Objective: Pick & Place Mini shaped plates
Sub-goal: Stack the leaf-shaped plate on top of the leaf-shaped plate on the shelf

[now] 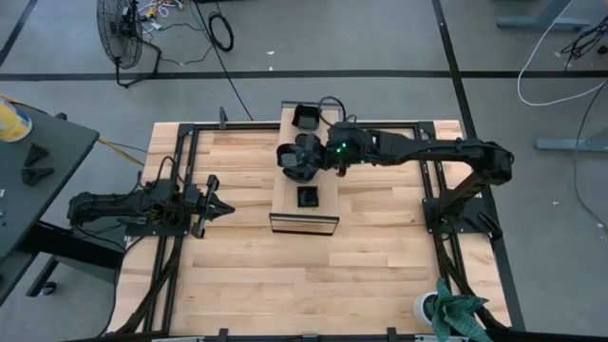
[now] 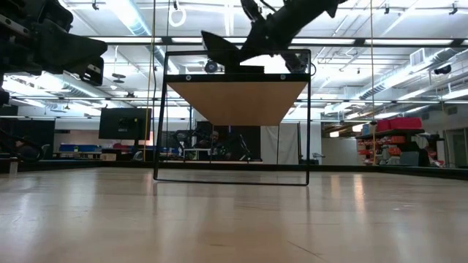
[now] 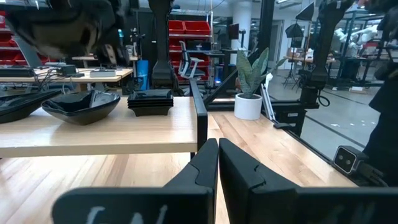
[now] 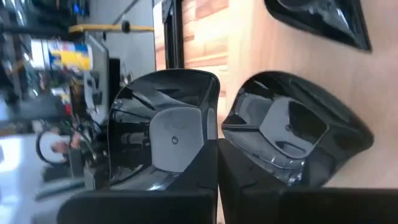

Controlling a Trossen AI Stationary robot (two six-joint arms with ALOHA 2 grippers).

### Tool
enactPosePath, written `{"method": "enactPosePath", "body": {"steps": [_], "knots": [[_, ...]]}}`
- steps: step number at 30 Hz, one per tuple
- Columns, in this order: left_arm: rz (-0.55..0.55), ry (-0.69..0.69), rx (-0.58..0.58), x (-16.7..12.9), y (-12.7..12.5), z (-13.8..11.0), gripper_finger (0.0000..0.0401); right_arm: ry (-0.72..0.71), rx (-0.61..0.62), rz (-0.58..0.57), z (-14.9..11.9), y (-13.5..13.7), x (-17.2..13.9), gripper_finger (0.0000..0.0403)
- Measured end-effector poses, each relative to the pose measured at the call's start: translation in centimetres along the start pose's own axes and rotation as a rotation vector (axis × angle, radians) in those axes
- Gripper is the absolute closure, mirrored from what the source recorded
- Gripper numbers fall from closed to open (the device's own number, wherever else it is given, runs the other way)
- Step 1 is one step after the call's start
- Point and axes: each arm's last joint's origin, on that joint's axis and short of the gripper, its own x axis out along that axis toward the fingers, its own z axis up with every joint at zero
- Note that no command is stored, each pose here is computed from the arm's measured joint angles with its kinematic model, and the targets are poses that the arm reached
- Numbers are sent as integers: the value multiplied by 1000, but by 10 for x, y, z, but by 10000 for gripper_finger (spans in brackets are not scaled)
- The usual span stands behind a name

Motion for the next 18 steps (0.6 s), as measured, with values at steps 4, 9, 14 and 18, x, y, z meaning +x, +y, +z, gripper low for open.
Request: {"method": "enactPosePath", "body": {"steps": [4, 9, 14, 18], "knots": [[0, 2, 0, 0, 0, 0, 383, -58, 69, 8, -14, -6, -7, 403], [0, -4, 1, 0, 0, 0, 383, -116, 122, 10, -28, -11, -17, 403], [0, -1, 0, 0, 0, 0, 383, -147, 205, -10, -37, -21, -15, 403], [0, -1, 0, 0, 0, 0, 383, -173, 244, -24, -38, -30, -12, 403]]}}
